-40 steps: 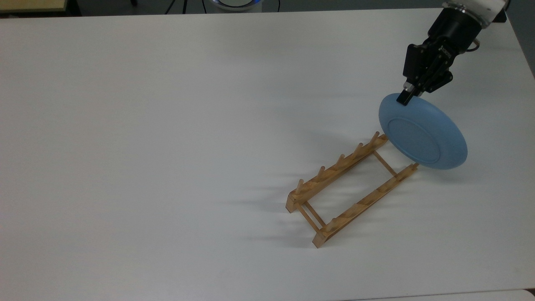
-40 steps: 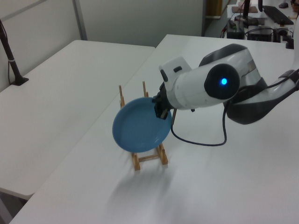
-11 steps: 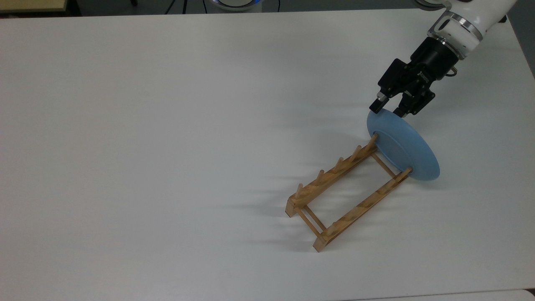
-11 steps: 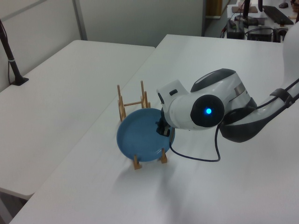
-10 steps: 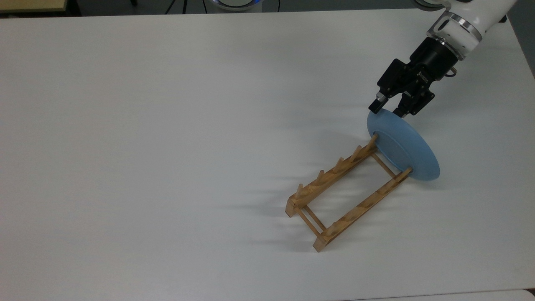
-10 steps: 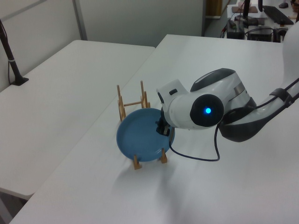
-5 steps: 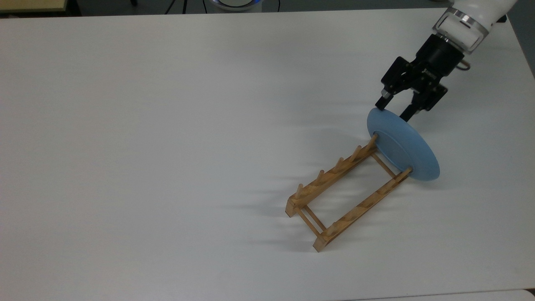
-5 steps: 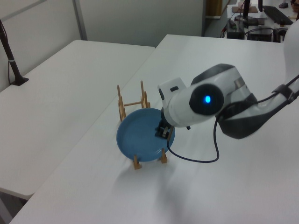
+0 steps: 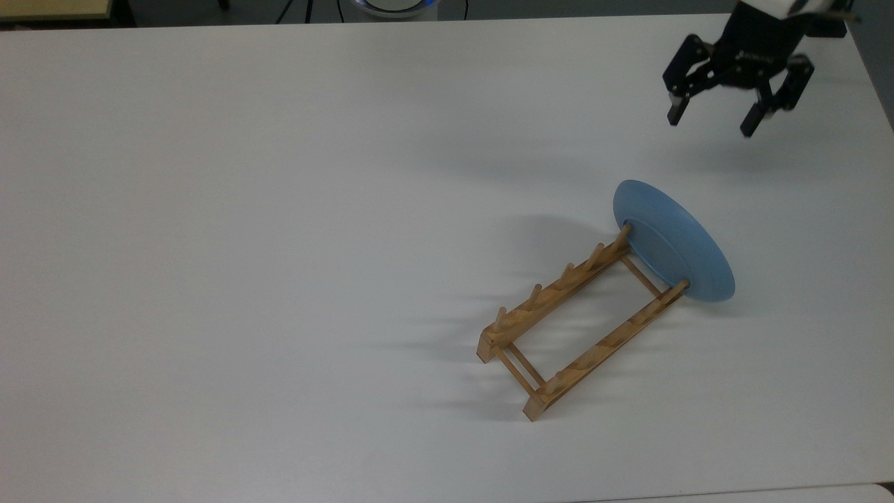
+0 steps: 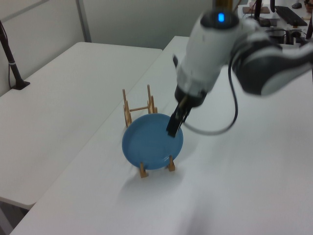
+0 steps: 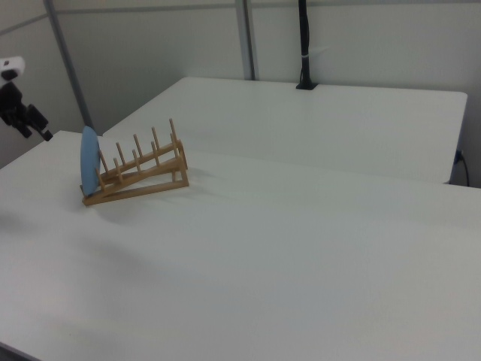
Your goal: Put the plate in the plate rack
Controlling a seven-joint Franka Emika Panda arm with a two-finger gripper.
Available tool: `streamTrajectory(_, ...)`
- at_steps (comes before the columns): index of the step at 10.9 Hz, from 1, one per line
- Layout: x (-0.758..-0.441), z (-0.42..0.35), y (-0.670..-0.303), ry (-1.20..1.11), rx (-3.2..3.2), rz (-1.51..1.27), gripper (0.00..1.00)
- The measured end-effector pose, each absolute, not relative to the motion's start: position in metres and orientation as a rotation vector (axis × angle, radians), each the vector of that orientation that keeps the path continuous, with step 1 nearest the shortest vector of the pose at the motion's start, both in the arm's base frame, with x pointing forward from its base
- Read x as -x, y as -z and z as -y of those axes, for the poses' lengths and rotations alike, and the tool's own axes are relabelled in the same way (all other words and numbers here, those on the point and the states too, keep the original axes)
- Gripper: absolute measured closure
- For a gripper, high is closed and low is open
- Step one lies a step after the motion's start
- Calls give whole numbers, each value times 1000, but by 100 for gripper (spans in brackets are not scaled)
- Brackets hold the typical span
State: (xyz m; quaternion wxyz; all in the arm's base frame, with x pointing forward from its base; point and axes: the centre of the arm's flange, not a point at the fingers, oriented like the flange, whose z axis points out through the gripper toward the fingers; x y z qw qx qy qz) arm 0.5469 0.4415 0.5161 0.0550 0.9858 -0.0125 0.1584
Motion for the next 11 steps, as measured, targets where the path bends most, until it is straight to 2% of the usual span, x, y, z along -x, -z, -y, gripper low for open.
streamTrajectory(3,-559,-332,-579,-167,-3098,2,0)
streamTrajectory(5,-571,-232,-602,-76,-3131,8,0)
streamTrajectory(8,-571,-92,-612,4,-3181,61,0)
streamTrajectory(11,-560,-8,-615,75,-3191,199,0)
